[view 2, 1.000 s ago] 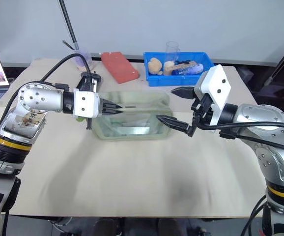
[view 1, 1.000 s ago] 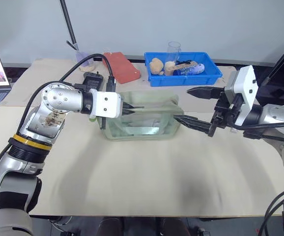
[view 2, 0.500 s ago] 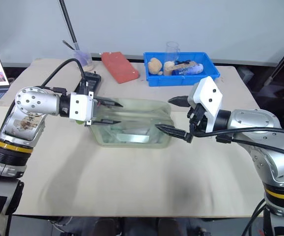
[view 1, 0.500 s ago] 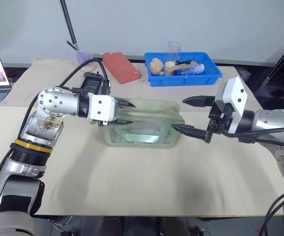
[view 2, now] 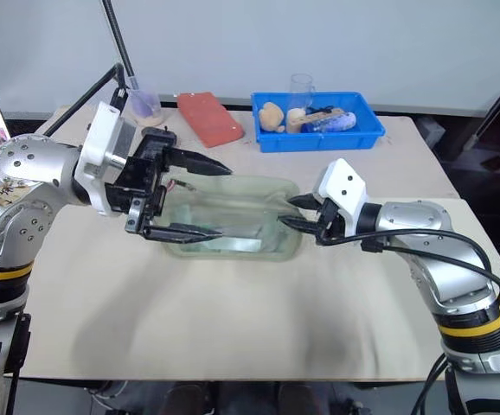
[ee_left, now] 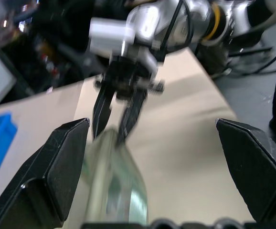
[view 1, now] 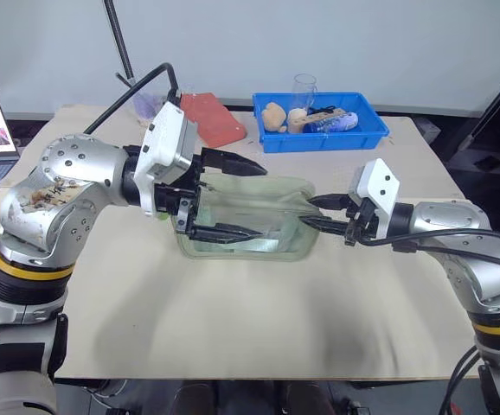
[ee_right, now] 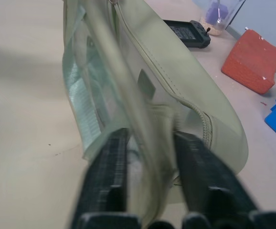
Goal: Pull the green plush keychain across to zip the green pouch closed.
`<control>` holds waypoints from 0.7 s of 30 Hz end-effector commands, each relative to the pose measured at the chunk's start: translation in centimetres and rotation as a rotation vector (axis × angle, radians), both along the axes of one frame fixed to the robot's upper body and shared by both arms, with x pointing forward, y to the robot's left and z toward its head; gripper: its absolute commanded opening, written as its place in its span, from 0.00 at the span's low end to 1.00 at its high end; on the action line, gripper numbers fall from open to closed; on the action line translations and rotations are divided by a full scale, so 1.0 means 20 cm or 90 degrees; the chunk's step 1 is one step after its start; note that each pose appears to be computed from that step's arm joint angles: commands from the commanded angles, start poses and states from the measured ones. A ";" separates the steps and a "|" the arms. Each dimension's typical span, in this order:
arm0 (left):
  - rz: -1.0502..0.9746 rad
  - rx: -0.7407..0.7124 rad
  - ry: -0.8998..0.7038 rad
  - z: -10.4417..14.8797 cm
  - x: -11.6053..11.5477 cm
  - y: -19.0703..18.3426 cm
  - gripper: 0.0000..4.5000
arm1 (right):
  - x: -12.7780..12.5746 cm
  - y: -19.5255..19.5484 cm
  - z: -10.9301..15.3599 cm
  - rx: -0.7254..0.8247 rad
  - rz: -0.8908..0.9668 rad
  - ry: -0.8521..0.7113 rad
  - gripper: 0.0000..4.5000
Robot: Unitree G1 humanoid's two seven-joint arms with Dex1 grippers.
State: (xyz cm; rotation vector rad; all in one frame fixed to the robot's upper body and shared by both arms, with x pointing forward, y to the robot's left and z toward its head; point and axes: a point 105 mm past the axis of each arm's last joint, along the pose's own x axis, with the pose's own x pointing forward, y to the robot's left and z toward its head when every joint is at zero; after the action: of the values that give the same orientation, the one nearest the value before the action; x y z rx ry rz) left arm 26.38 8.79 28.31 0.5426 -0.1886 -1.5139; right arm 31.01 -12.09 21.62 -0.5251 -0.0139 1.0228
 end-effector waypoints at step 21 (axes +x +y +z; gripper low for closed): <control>0.439 -0.058 0.014 -0.24 0.26 0.60 0.83 | -0.01 0.04 0.07 -0.009 0.081 -0.059 0.00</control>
State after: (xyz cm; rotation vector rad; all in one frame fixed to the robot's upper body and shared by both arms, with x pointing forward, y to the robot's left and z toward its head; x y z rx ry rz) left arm 31.55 20.90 22.25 0.4105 0.0167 -0.8433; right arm 30.96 -11.64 21.66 -0.5626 -0.0594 1.1207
